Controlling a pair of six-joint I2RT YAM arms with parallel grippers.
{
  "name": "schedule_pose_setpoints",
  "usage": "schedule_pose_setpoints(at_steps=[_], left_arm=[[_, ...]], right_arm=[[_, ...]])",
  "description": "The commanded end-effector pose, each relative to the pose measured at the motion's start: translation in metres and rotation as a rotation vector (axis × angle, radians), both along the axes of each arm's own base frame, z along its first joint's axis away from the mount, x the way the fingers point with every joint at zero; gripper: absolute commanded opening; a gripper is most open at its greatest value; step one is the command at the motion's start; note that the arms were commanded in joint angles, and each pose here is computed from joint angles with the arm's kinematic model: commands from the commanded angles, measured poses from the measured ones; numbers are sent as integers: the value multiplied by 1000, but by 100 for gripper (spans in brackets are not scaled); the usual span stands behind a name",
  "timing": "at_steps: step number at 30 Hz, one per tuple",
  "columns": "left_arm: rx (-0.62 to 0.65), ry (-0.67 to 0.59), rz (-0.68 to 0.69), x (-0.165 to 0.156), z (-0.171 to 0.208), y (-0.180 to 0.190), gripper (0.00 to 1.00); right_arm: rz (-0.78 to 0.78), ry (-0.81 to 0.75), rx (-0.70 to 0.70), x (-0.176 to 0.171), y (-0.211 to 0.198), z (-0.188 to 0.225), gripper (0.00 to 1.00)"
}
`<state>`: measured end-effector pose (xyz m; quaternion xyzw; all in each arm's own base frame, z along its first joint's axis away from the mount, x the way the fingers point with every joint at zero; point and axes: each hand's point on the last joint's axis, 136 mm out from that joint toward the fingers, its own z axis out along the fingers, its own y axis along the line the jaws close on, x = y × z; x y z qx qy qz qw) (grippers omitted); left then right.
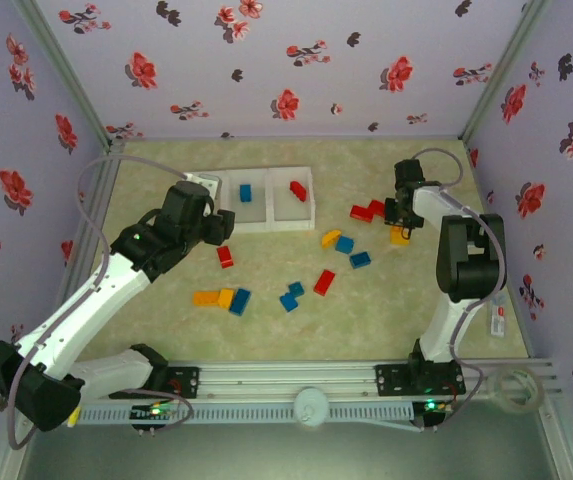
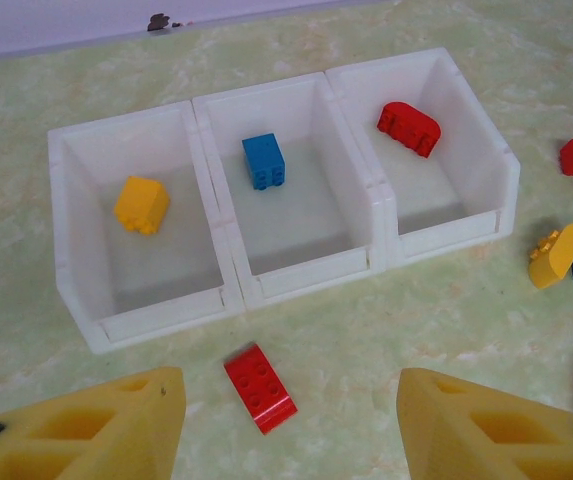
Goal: Sort the legos into containers by color
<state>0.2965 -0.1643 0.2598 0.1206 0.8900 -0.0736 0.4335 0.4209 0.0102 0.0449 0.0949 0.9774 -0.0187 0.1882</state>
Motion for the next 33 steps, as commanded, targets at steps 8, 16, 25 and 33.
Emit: schedule_pose_setpoints(at_steps=[8, 16, 25, 33], left_arm=[[26, -37, 4, 1, 15, 7, 58], [8, -46, 10, 1, 24, 7, 57], [6, -36, 34, -4, 25, 13, 56], [11, -28, 77, -9, 24, 25, 54]], right_arm=[[58, -97, 31, 8, 18, 56, 28], [209, -259, 66, 16, 98, 126, 28], [421, -409, 219, 21, 228, 176, 28], [572, -458, 383, 26, 344, 187, 28]])
